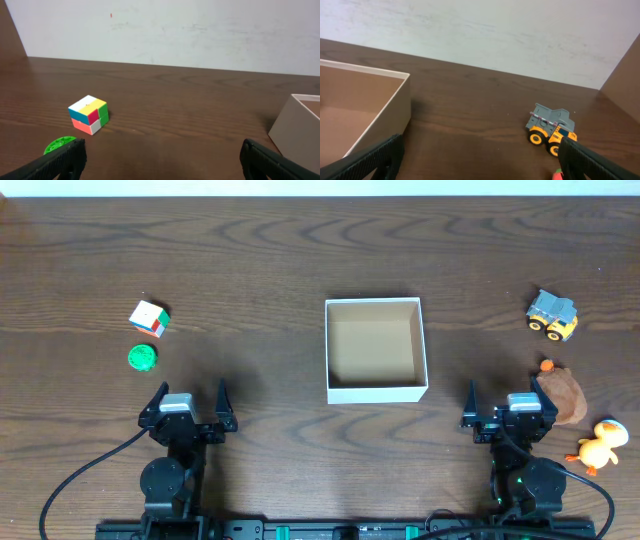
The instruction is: Pack container
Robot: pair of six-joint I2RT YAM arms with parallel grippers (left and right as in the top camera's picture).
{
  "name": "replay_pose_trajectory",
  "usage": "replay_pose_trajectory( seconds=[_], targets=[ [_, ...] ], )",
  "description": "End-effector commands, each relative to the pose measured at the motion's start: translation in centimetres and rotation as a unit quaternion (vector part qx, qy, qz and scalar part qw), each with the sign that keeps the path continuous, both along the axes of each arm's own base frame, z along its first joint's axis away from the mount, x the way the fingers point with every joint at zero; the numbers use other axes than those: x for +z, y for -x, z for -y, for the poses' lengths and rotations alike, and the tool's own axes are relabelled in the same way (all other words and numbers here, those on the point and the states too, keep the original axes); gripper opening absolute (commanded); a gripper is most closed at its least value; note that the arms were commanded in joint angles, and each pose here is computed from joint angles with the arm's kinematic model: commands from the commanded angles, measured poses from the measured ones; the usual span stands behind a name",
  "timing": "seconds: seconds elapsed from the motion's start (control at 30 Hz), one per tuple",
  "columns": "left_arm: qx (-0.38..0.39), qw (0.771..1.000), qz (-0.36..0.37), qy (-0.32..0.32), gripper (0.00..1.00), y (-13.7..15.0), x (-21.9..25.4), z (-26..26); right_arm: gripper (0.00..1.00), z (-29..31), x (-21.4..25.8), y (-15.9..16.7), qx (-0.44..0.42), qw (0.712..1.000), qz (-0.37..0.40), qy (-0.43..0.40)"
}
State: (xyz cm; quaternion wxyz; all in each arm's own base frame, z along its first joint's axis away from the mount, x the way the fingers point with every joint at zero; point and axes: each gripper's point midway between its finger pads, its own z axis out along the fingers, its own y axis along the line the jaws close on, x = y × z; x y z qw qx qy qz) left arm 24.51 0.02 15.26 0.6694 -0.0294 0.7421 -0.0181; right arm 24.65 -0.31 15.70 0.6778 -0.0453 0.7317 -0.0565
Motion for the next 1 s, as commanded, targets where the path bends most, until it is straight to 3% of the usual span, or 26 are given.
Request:
replay_pose_trajectory(
  seconds=[0.0,0.6,0.83,0.97],
  targets=[
    [0.014,1.000,-0.027,0.001,0.98,0.14,-1.66,-0.50,0.99,-0.01,-0.21,0.00,0.001,1.000,-0.004,0.004],
    [0.014,1.000,-0.025,0.001,0.98,0.12,-1.56,-0.50,0.99,-0.28,-0.22,-0.01,0.009,1.000,-0.004,0.003],
    [0.014,1.000,-0.025,0.001,0.98,0.13,-1.59,-0.51,0.99,-0.38,-0.26,-0.01,0.003,0.994,-0.004,-0.108],
    [0.017,0.999,-0.023,0.026,0.98,0.12,-1.50,-0.50,0.99,-0.86,-0.50,-0.04,0.014,0.992,-0.013,-0.123]
  ],
)
